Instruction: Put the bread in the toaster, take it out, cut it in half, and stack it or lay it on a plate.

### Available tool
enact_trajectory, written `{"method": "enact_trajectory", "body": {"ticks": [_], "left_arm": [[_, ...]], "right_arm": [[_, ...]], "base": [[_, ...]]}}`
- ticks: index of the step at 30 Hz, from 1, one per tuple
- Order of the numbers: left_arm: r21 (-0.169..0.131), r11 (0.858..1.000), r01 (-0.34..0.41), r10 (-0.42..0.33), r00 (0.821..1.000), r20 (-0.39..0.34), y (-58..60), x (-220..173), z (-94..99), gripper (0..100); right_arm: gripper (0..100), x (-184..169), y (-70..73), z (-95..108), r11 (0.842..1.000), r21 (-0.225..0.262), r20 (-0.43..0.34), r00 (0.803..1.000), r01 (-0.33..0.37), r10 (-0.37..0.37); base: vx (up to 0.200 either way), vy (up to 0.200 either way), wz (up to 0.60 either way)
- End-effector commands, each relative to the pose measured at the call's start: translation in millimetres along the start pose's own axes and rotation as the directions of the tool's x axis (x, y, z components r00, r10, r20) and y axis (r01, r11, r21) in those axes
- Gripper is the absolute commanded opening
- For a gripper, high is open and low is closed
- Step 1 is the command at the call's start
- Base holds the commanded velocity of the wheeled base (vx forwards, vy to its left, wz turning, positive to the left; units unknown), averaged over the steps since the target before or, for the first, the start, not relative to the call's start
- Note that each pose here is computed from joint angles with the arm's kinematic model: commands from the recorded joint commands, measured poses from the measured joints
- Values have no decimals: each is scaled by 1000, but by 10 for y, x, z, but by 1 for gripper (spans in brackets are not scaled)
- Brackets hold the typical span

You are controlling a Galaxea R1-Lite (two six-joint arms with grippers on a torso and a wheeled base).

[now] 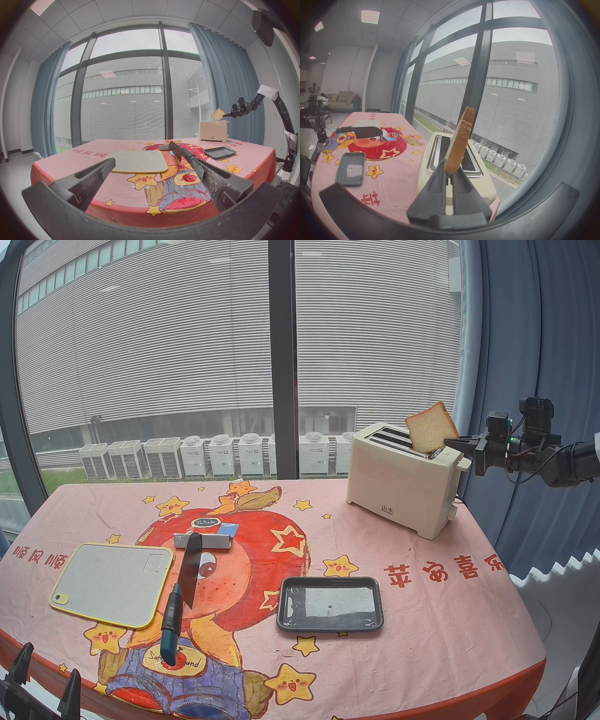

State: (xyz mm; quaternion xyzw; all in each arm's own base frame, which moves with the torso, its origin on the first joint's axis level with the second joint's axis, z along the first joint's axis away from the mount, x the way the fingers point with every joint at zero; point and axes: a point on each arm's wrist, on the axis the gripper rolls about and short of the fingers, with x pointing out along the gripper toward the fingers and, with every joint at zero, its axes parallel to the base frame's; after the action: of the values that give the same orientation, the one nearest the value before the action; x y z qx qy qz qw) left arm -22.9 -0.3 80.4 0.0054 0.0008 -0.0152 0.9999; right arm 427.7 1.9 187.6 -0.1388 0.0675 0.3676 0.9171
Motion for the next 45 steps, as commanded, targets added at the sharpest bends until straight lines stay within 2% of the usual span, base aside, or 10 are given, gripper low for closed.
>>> {"method": "enact_trajectory", "body": {"ticks": [1, 9, 17, 45], "left_arm": [[0, 1000, 0, 0, 1000, -1, -1, 1, -53, 100], [0, 1000, 0, 0, 1000, -1, -1, 1, -53, 100], [-2, 1000, 0, 0, 1000, -1, -1, 1, -53, 100], [0, 1000, 0, 0, 1000, -1, -1, 1, -53, 100]], "right_arm": [[0, -8, 27, 7, 1000, 1, -3, 1000, -3, 3], [0, -21, 43, 66, 1000, -6, 4, 1000, -4, 4], [0, -45, -3, 64, 1000, -3, -1, 1000, 16, -16], [0, 32, -4, 129, 1000, 12, -17, 1000, -2, 2]], "base": [[0, 0, 0], [0, 0, 0], [0, 0, 0], [0, 0, 0]]}}
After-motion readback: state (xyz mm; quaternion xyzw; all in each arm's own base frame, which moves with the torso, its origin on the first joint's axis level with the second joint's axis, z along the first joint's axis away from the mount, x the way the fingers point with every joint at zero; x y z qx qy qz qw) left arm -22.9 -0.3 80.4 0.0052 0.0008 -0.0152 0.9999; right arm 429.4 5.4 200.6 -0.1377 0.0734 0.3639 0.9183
